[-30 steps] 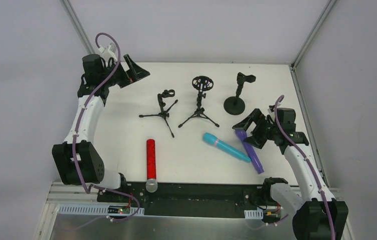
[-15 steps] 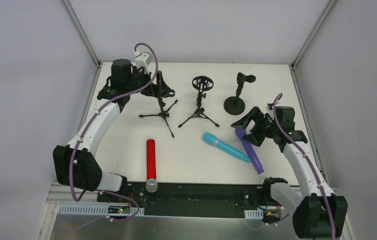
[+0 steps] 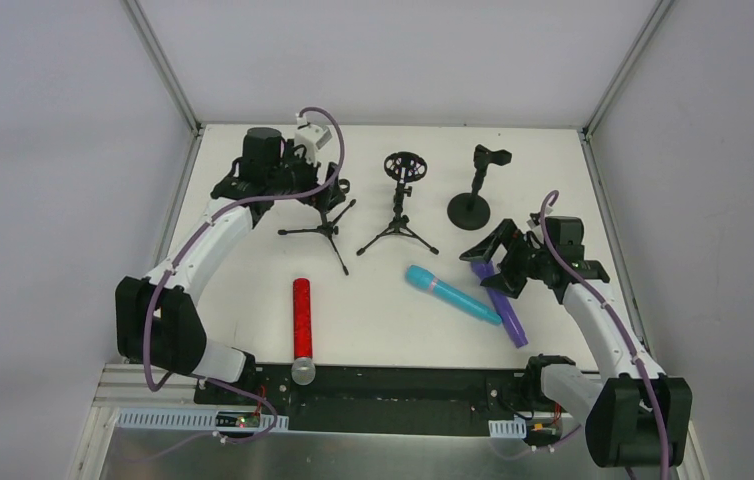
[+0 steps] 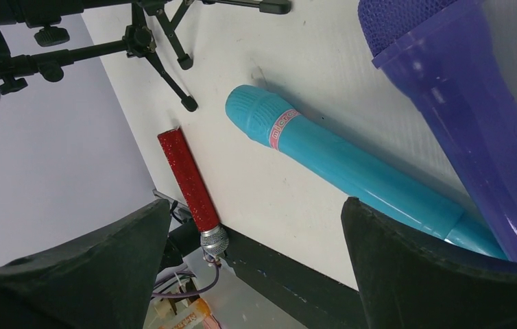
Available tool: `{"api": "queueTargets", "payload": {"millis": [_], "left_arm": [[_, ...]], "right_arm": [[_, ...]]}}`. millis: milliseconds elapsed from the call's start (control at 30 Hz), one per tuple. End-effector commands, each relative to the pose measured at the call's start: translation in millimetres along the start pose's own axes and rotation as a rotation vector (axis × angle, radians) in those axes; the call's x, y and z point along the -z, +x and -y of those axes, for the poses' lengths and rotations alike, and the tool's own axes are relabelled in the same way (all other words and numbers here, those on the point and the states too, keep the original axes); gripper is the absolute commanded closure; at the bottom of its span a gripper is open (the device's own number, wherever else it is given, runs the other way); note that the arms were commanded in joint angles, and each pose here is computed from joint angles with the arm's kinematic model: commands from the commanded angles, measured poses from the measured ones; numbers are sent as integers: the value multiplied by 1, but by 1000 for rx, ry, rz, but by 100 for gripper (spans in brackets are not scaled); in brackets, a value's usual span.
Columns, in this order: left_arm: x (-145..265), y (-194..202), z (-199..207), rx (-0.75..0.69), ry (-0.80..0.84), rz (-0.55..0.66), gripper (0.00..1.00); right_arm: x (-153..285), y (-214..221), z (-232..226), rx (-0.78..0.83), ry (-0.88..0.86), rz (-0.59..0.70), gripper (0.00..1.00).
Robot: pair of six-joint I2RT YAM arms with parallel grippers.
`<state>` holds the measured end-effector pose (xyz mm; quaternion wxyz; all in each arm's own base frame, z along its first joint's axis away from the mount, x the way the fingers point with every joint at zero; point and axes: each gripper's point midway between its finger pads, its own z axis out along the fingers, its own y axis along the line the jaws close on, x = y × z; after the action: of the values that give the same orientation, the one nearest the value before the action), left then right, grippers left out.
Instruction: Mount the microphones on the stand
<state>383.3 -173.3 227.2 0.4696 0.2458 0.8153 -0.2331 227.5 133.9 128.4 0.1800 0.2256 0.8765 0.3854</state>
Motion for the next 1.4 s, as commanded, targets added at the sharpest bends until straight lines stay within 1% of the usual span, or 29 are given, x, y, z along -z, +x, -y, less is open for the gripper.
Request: {"api": "queueTargets", "payload": {"millis": [0, 100, 200, 233, 333, 433, 500, 567, 633, 833, 1067, 1267, 1367], "left_arm": [[-13, 19, 13, -151, 75, -44, 13], [-18, 25, 13, -159, 81, -61, 13], [-21, 29, 10, -161, 72, -73, 17], [-23, 30, 10, -162, 71, -76, 20], [-25, 31, 9, -163, 71, -82, 35], [-26, 31, 7, -169, 60, -88, 45], [-26, 33, 4, -179, 50, -94, 49], [-26, 33, 2, -191, 40, -97, 50], [-25, 33, 1, -204, 37, -97, 54], [-20, 34, 2, -256, 43, -91, 57], [-14, 34, 3, -329, 47, -83, 56], [-11, 33, -4, -361, 10, -87, 60], [-10, 32, -8, -365, -13, -90, 60]], "right_arm": [[-3, 0, 1, 11, -12, -10, 1], [-5, 0, 2, 6, -15, -14, 1], [-6, 0, 2, 4, -17, -15, 1], [-6, 0, 1, 4, -19, -16, 1], [-7, -1, 1, 3, -22, -15, 1], [-8, 0, 0, 6, -23, -17, 1], [-8, 0, -2, 9, -25, -15, 1], [-8, -1, -4, 13, -24, -12, 1], [-8, -1, -6, 17, -21, -6, 1], [-8, 0, -16, 59, -20, 3, 1], [-17, 9, -27, 122, -1, -20, 1], [-26, 14, -44, 189, 3, -29, 1], [-31, 15, -54, 224, 8, -27, 1]]}}
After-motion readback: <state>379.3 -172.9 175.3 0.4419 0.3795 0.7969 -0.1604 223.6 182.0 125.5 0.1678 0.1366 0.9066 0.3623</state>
